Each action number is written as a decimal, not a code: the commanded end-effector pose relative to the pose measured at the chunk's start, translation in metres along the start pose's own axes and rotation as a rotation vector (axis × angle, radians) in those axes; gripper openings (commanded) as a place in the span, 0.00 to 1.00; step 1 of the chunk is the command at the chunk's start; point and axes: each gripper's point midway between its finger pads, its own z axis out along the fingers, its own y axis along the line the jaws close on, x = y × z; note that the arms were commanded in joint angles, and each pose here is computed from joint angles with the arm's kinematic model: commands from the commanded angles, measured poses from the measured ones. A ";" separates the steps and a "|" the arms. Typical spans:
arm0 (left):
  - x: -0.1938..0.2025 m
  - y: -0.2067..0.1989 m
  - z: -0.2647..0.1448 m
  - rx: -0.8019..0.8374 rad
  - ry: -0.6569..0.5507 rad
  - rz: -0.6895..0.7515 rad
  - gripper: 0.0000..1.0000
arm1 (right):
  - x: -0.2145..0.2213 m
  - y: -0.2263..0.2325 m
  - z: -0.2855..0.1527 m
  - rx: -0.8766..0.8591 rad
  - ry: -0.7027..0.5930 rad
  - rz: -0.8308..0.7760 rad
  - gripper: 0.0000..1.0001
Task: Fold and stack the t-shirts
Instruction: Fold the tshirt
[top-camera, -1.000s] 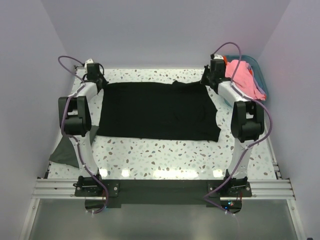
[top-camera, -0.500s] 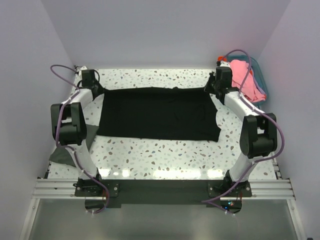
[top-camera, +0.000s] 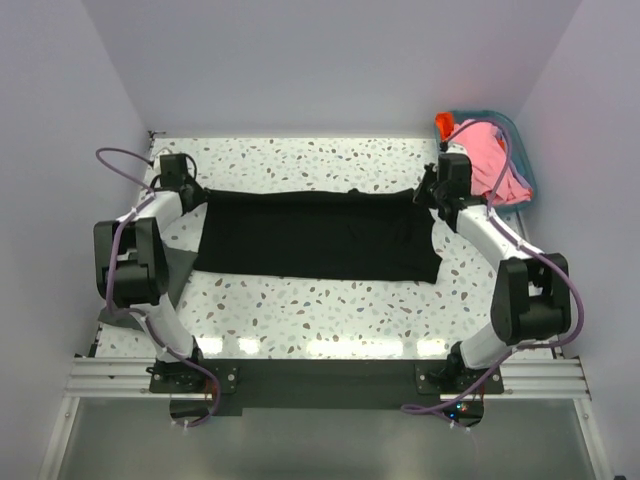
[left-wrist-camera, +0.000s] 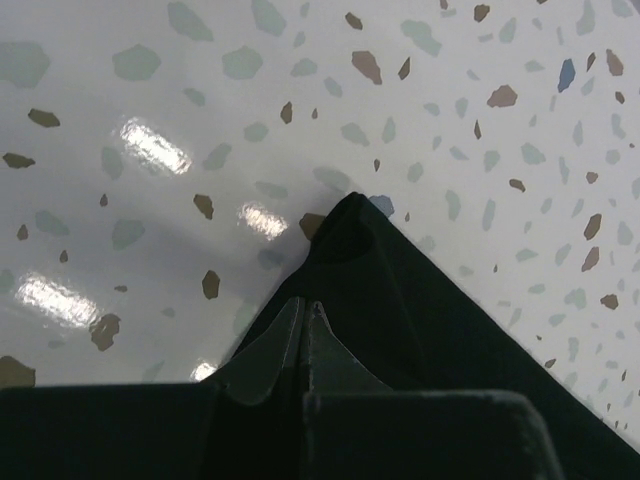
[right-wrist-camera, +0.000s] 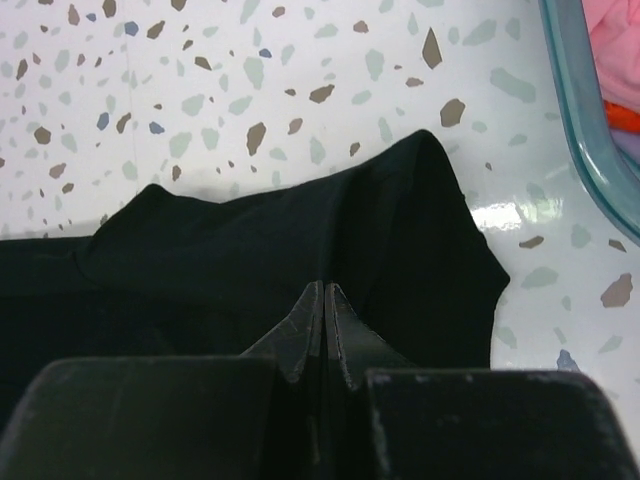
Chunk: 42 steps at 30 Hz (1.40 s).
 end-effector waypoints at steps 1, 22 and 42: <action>-0.008 0.006 -0.017 -0.014 -0.027 -0.038 0.00 | -0.009 -0.006 -0.013 0.020 -0.052 0.021 0.00; 0.051 0.050 -0.056 -0.080 0.049 -0.127 0.36 | 0.052 -0.030 -0.030 0.071 0.051 0.072 0.06; 0.031 -0.042 -0.037 0.106 0.060 0.014 0.37 | 0.018 0.005 0.027 0.108 0.173 -0.055 0.56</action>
